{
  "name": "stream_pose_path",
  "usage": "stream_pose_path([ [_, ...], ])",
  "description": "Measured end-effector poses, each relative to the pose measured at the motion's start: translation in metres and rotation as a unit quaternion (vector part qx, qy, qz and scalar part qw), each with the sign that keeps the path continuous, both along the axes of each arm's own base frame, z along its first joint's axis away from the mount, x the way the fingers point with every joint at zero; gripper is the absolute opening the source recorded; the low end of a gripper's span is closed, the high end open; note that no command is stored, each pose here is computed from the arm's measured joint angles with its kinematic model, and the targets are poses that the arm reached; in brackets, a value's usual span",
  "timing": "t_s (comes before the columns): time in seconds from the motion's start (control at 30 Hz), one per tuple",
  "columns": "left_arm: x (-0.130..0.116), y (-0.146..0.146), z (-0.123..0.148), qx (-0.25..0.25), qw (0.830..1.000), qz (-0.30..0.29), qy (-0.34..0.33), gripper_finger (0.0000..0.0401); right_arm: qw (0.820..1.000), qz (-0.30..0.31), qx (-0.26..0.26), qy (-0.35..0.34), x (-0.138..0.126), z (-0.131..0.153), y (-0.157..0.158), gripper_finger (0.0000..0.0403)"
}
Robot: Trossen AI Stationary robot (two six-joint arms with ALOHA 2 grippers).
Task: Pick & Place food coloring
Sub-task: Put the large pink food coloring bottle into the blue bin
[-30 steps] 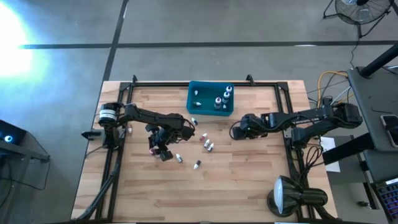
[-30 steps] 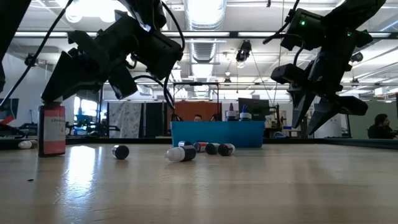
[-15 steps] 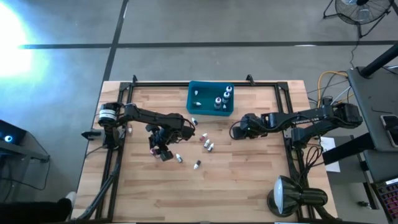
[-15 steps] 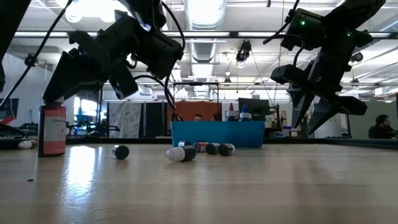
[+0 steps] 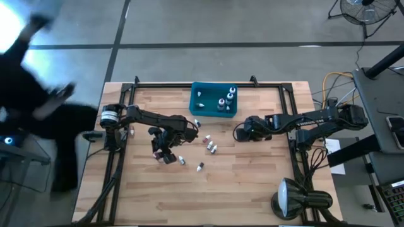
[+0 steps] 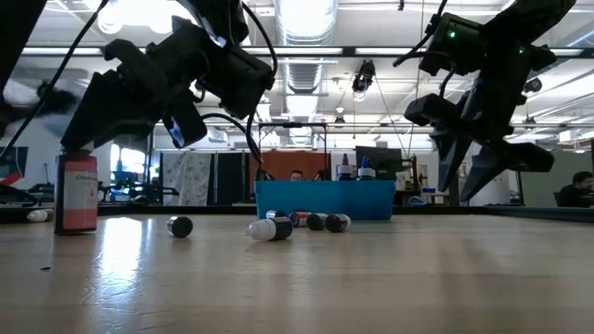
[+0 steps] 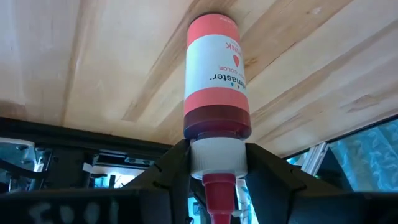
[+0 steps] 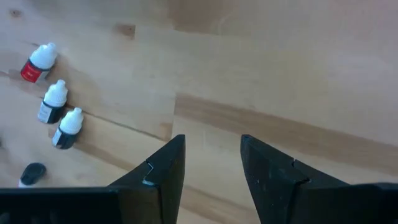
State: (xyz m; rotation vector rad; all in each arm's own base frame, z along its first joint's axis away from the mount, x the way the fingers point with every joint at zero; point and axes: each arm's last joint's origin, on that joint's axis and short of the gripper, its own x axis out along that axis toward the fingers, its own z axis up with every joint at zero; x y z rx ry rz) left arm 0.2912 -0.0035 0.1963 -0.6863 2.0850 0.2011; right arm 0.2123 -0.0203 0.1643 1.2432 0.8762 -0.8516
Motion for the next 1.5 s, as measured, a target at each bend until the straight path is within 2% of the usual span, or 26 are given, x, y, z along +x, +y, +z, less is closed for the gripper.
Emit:
stream_pose_path([
  [0.17,-0.0001,0.0000,0.0000,-0.009,1.000,-0.018,-0.008,0.0115,1.000,-0.011,0.024,0.000,-0.0003,-0.0002,0.0012,0.0148],
  [0.47,0.0004,0.0003,-0.0004,-0.016,0.999,-0.042,-0.022,0.0115,0.999,-0.028,0.032,-0.001,-0.0002,-0.0002,0.0012,0.0148],
  [0.8,0.0005,0.0007,-0.0005,0.005,1.000,-0.016,-0.008,0.0115,0.998,-0.033,0.058,-0.002,-0.0002,-0.0001,0.0024,0.0148],
  [1.1,0.0004,0.0011,-0.0006,0.006,0.999,-0.029,-0.012,0.0116,0.998,-0.037,0.060,-0.002,-0.0002,-0.0001,0.0022,0.0148],
  [1.5,0.0017,0.0013,-0.0017,0.007,0.999,-0.031,-0.019,0.0178,0.997,-0.039,0.061,-0.003,-0.0001,-0.0001,0.0024,0.0148],
])
